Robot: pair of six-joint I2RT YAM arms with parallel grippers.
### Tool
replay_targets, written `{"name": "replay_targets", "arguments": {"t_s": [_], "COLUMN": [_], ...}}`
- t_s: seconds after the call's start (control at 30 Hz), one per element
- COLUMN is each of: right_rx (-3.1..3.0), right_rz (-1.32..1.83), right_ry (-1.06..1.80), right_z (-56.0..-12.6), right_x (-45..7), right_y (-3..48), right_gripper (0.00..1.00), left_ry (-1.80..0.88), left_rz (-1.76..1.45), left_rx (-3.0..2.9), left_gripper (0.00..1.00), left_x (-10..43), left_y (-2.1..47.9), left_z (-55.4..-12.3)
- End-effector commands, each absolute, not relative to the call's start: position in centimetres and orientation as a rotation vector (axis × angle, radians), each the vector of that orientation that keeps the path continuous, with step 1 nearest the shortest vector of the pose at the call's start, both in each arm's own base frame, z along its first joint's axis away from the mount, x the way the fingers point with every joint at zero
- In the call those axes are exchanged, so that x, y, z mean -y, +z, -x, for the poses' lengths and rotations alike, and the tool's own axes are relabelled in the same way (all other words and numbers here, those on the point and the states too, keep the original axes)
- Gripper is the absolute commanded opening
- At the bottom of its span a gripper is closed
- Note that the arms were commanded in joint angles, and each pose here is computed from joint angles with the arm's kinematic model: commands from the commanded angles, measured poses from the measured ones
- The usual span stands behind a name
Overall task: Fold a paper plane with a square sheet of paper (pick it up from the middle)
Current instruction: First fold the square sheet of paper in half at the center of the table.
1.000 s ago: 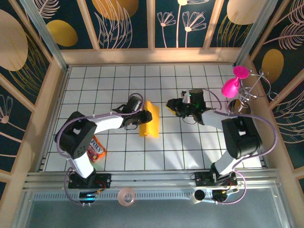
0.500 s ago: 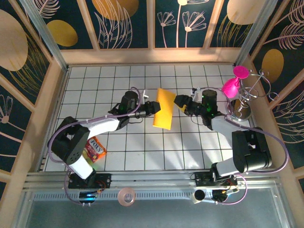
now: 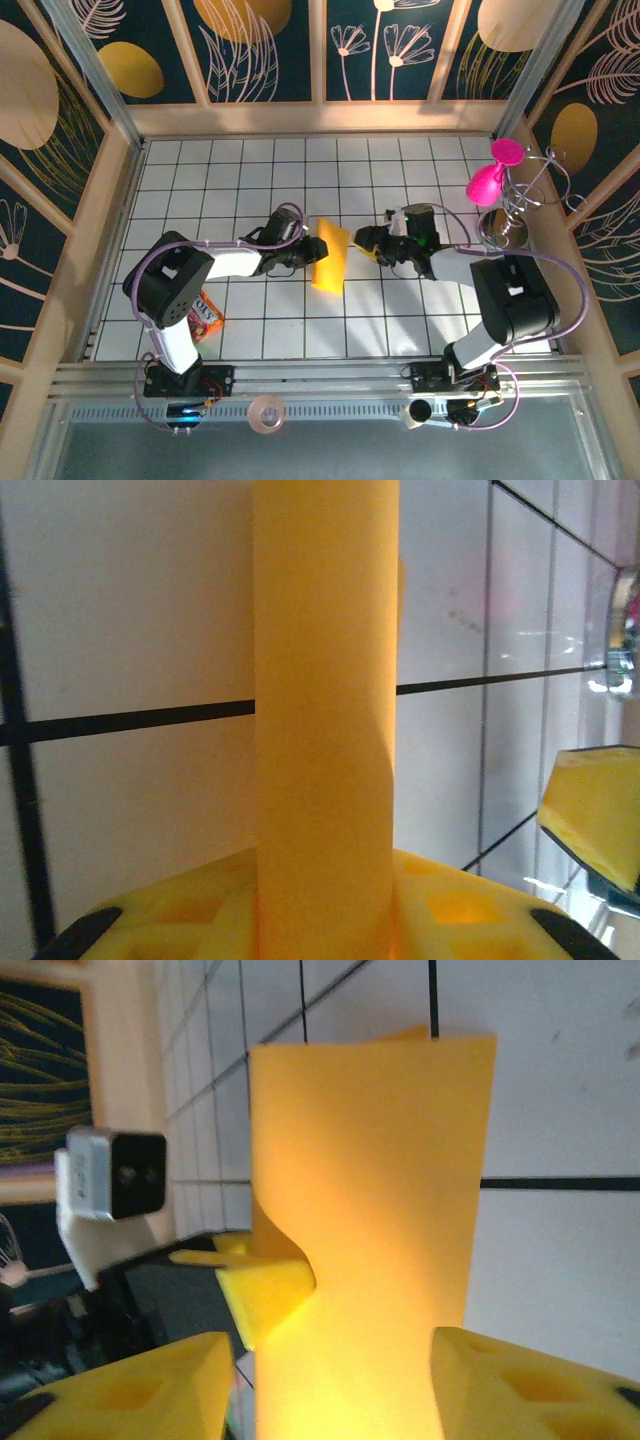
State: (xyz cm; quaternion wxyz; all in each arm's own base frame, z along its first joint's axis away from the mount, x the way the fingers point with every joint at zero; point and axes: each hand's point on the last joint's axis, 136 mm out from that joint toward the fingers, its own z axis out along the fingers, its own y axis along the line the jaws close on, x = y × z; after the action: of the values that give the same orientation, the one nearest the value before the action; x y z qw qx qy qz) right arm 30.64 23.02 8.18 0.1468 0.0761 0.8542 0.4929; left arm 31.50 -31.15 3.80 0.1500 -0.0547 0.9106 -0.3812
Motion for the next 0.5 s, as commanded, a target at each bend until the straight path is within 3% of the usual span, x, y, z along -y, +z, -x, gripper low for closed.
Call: {"name": "replay_targets", "arguments": {"t_s": [0.0, 0.13, 0.23, 0.47], "right_rx": [-2.51, -2.567, -2.629, -2.749], "right_rz": [-0.165, -0.149, -0.146, -0.162], "right_ry": [1.386, 1.368, 1.315, 1.175], "right_z": [-30.7, -30.5, -30.4, -30.3], "right_x": [-24.7, -26.4, -26.9, -27.0], "right_y": [7.5, 6.4, 5.1, 2.4], "right_gripper": [0.43, 0.22, 0.14, 0.1], "left_ry": [-0.946, -0.923, -0.914, -0.913], "left_rz": [0.164, 0.173, 0.176, 0.182], "left_rx": [-2.684, -2.689, -2.694, -2.686], "left_gripper": [0.32, 0.32, 0.32, 0.34], "left_x": [29.4, 29.1, 29.0, 29.1], "left_y": [1.4, 1.1, 1.1, 1.8], "left_z": [-31.2, -31.1, -31.1, -31.4]}}
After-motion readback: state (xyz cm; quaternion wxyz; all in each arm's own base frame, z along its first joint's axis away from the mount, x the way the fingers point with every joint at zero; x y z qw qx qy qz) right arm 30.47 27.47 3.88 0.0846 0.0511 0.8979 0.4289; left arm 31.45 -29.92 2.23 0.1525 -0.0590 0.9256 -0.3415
